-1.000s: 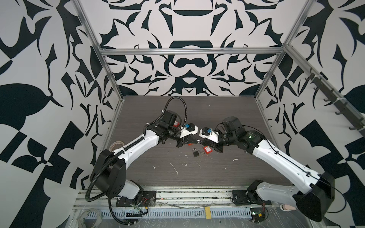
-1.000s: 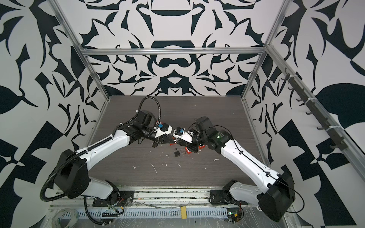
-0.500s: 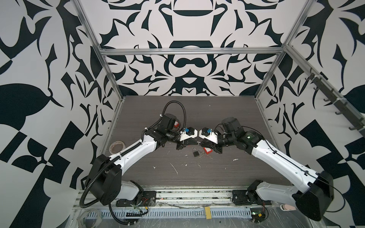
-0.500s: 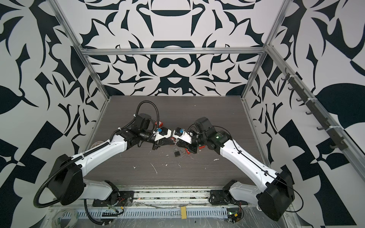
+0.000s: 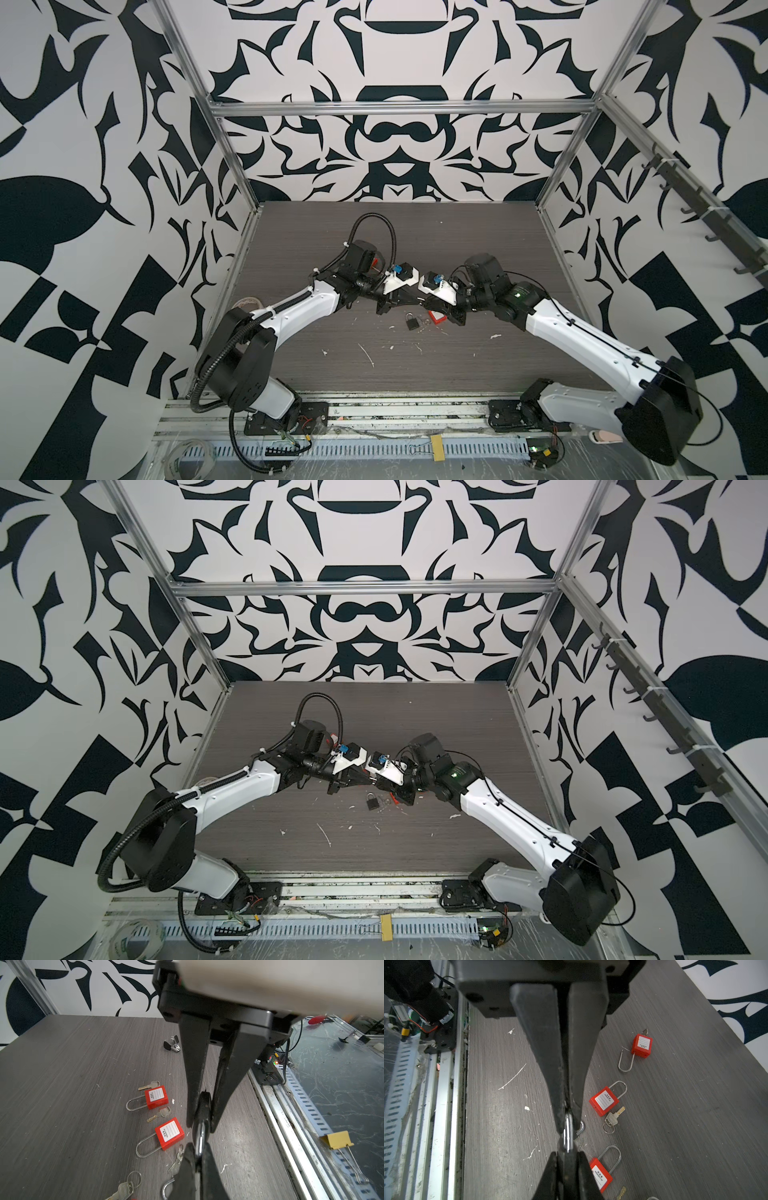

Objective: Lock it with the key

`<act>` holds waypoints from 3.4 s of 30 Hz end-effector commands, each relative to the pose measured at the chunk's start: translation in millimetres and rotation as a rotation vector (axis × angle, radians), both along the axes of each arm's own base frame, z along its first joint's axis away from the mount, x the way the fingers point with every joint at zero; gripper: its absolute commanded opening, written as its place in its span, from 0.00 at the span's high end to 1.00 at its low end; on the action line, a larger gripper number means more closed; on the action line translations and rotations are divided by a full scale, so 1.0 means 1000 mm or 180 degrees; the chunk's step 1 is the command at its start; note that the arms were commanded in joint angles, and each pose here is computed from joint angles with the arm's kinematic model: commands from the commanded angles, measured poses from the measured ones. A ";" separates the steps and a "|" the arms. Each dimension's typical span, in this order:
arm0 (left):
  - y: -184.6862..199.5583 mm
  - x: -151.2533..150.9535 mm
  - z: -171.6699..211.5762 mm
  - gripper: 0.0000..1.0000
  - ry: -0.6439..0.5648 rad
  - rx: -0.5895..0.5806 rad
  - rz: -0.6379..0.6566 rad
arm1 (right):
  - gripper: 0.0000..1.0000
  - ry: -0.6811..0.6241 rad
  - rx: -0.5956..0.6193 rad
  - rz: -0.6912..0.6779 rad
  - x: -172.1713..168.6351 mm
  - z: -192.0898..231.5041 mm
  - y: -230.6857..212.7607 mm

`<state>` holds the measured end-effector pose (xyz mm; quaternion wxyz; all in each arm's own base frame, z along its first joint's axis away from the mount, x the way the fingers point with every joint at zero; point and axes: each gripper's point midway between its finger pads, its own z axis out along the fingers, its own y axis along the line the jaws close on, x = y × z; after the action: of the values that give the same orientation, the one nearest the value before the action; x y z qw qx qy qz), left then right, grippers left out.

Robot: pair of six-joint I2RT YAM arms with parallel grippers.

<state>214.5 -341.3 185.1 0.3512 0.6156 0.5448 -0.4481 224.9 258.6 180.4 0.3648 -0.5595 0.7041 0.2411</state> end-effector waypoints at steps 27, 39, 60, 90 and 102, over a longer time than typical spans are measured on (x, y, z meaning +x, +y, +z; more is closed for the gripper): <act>-0.009 -0.036 0.033 1.00 -0.0218 -0.0076 -0.0437 | 0.52 -0.0576 0.0360 0.0116 0.008 0.080 0.004; -0.001 -0.030 0.039 1.00 -0.0278 -0.0024 -0.0365 | 0.55 -0.0293 0.0163 -0.0139 -0.041 0.089 -0.041; 0.000 -0.028 0.038 1.00 -0.0284 0.0071 -0.0321 | 0.80 0.0103 -0.0164 -0.0015 -0.032 0.040 -0.032; -0.001 -0.025 0.030 1.00 -0.0214 0.0298 -0.0440 | 1.00 0.0218 -0.0363 0.0016 -0.035 0.014 -0.037; 0.002 0.004 0.028 1.00 -0.0112 0.0238 -0.0472 | 1.00 0.0436 -0.0374 -0.0367 -0.040 -0.009 -0.075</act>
<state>218.3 -340.8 205.4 0.3009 0.6713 0.5283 -0.4240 191.2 192.4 173.9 0.3072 -0.5305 0.7613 0.2112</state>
